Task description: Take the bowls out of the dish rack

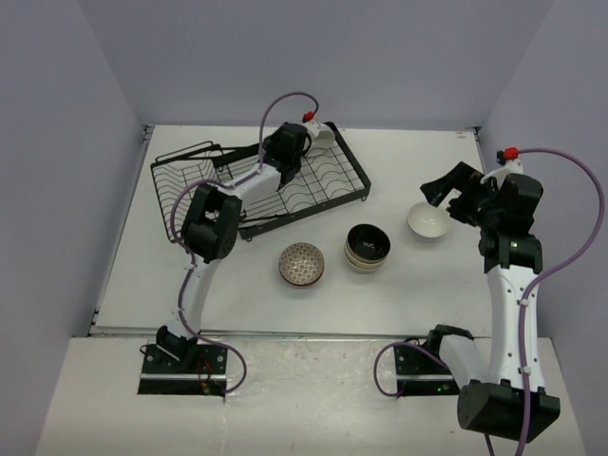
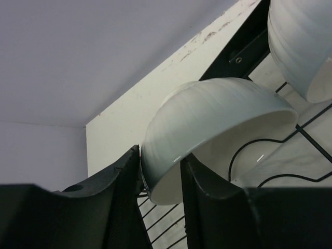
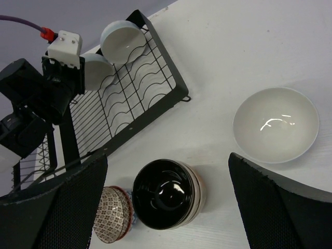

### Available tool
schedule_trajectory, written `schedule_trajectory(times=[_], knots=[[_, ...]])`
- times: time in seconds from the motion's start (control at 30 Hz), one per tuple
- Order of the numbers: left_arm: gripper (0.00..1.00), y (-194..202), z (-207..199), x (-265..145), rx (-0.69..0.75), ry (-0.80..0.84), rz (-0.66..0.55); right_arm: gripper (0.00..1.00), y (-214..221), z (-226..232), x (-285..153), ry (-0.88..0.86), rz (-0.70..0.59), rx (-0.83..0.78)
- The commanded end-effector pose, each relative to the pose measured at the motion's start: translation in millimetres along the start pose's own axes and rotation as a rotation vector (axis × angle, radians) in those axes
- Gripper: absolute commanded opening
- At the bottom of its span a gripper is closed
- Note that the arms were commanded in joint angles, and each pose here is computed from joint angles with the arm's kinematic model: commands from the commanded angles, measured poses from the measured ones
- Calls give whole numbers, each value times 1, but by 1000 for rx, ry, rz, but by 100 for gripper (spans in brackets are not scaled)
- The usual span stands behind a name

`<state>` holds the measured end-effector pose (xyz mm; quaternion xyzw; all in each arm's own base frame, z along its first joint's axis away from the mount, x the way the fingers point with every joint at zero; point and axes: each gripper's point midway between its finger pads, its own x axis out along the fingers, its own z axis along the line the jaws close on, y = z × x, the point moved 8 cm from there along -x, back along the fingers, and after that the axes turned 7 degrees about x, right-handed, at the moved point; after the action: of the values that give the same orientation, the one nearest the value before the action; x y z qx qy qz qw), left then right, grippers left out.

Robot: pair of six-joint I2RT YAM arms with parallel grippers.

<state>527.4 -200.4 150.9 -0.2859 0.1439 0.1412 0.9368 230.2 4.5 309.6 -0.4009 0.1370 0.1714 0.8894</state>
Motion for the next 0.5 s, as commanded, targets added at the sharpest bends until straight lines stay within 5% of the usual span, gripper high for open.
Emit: schedule_trajectory(times=[0.0, 0.33, 0.47], knots=[[38, -10, 12, 6, -26, -107, -42, 99, -5, 10, -3, -73, -20, -37], [0, -6, 10, 15, 22, -163, -49, 99, -3, 11, -5, -96, -14, -43], [0, -2, 5, 18, 25, -172, -37, 99, -3, 12, -6, -101, -16, -45]])
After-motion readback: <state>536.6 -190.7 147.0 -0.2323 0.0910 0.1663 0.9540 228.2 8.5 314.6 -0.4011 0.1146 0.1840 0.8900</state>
